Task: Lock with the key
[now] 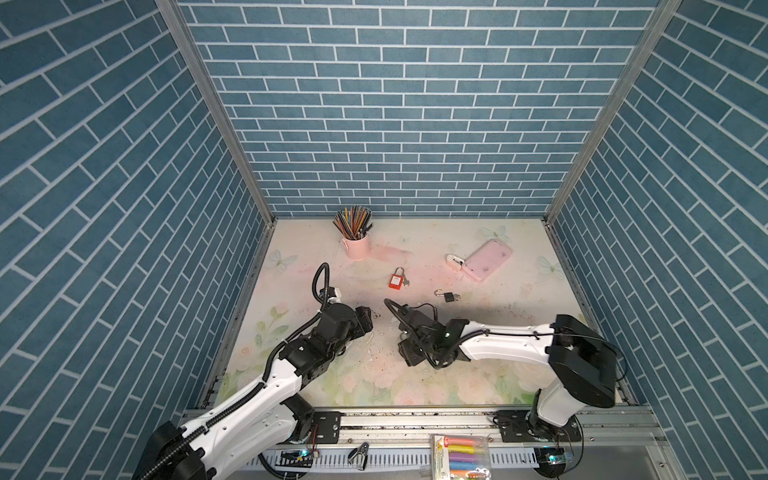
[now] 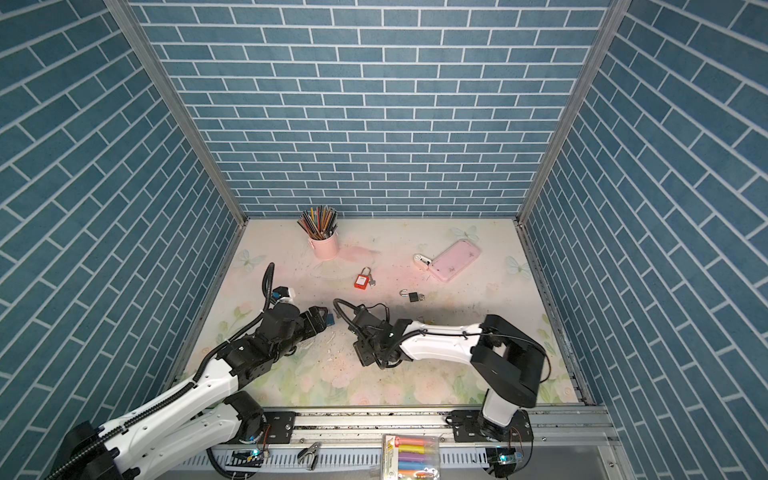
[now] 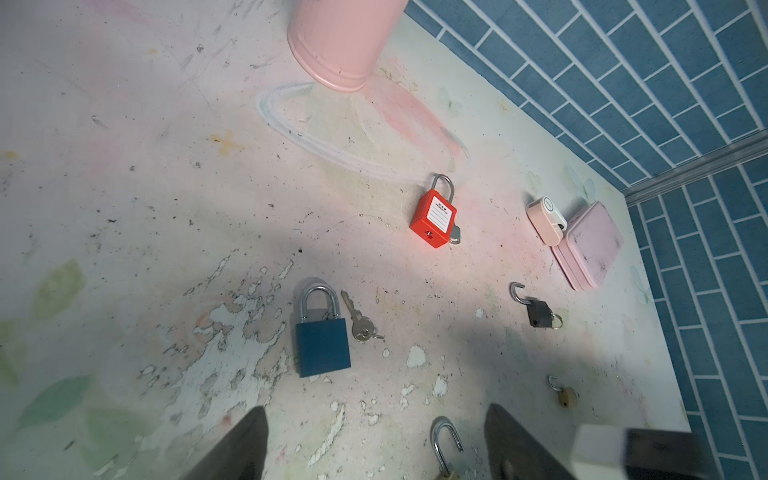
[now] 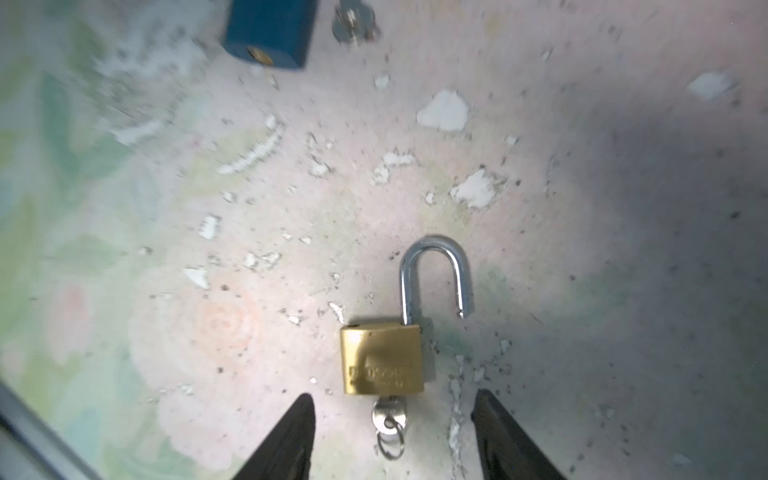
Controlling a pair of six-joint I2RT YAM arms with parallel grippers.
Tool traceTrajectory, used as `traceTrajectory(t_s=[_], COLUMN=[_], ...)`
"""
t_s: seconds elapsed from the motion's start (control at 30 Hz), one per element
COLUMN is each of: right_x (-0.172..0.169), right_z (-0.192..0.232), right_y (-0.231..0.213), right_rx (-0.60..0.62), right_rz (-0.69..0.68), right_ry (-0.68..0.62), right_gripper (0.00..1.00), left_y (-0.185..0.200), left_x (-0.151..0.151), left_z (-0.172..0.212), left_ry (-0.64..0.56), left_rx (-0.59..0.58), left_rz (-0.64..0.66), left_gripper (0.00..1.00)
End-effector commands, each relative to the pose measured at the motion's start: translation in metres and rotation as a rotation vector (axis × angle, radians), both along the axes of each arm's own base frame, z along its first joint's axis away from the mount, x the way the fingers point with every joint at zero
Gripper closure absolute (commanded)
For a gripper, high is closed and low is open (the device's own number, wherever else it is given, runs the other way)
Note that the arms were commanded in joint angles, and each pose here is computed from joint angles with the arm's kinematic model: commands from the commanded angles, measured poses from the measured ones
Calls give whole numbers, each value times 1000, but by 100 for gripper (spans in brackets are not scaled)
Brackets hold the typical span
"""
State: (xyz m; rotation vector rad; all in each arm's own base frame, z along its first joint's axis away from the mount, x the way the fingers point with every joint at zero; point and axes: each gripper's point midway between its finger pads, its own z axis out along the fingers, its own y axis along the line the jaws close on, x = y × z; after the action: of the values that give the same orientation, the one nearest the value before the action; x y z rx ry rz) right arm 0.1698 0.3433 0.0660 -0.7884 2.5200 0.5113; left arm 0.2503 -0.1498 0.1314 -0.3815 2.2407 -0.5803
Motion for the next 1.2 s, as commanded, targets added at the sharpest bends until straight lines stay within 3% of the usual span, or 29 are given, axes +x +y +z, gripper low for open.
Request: traceTrajectory(t_s=[0.0, 0.23, 0.3, 0.47, 0.8, 1.07, 1.17], right_x=[16, 38, 39, 30, 18, 17, 17], right_z=[32, 22, 20, 19, 13, 15, 16], right_y=[-9, -116, -134, -142, -150, -149, -148], right_rx=[113, 67, 83, 194, 227, 250, 260], right_rz=[-57, -437, -491, -466, -394, -378, -375], right_ry=[-113, -244, -276, -305, -342, -355, -354], right_gripper=[36, 34, 34, 32, 29, 29, 29], left_y=[-8, -64, -80, -95, -119, -130, -129], left_x=[-5, -42, -51, -52, -68, -70, -69], left_z=[11, -27, -39, -51, -79, -95, -100], left_ry=[18, 252, 328, 435, 669, 726, 727], left_rx=[13, -35, -34, 99, 135, 135, 145], left_rz=[44, 52, 60, 108, 205, 245, 260], left_gripper=[18, 18, 18, 18, 18, 20, 26])
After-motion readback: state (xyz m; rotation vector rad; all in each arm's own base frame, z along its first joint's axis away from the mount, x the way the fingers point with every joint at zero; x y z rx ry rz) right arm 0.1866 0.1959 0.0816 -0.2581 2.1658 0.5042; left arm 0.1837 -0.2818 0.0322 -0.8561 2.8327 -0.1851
